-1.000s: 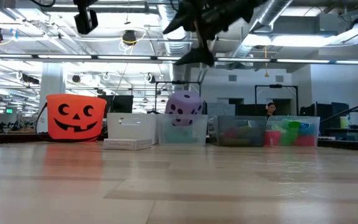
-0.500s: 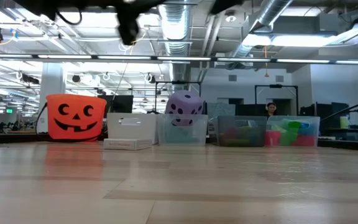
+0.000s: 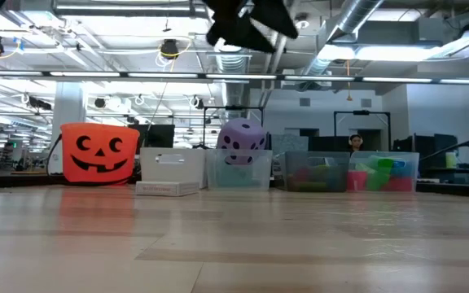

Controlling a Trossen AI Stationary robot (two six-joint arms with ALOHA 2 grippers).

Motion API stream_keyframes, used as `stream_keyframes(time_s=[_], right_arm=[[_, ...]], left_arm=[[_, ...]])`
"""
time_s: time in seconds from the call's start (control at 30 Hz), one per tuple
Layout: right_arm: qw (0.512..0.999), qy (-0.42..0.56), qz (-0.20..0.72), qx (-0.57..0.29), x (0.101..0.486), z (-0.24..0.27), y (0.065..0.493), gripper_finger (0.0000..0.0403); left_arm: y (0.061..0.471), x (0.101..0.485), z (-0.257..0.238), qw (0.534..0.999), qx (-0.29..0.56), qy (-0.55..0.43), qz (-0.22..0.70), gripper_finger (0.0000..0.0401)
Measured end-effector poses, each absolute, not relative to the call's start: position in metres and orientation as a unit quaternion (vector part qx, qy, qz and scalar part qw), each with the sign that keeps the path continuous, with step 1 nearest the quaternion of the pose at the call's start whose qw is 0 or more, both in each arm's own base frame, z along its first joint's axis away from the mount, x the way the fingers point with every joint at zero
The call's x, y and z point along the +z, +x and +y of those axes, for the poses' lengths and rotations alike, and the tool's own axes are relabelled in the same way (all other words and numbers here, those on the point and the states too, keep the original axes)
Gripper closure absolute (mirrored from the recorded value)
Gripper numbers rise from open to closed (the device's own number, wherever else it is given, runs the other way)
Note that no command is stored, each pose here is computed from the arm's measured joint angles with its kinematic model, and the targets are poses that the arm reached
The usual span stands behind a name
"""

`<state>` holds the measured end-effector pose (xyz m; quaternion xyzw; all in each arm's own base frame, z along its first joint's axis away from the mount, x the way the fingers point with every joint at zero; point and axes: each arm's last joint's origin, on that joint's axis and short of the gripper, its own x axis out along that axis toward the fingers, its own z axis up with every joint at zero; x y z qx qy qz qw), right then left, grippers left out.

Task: Pick & Place Toys
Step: Put the orange deck of cards into the white bin

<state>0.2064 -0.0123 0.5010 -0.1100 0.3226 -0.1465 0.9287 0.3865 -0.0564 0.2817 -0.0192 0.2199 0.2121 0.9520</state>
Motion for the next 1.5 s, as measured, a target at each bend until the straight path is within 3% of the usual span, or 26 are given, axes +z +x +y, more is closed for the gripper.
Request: stream_keyframes(time_s=[0.17,0.37,0.67,0.93,1.17,1.5], right_arm=[[0.935,-0.089,0.291,-0.179,0.512,-0.022,0.182,0.0020],[0.943,-0.103,0.259,-0.182,0.519,-0.025,0.183,0.0020],[0.926,-0.163,0.305,-0.148,0.507,-0.026,0.206,0.0020],[0.922,-0.195,0.325,-0.076,0.497,-0.025,0.226,0.0020],[0.915,-0.202,0.342,-0.078,0.490,-0.031,0.241,0.0020],[0.917,-0.174,0.343,-0.104,0.490,-0.040,0.239,0.0020]], left_arm=[[0.371,0.277,-0.068,0.910,0.261,-0.127,0.297,0.0132],[0.339,0.261,-0.088,0.840,0.337,-0.206,0.372,0.0132],[0.325,0.220,-0.102,0.797,0.408,-0.317,0.313,0.0131],[0.317,0.171,-0.106,0.777,0.362,-0.428,0.287,0.0093],[0.304,0.148,-0.107,0.722,0.360,-0.509,0.300,0.0069],[0.298,0.148,-0.120,0.764,0.370,-0.481,0.220,0.0072]])
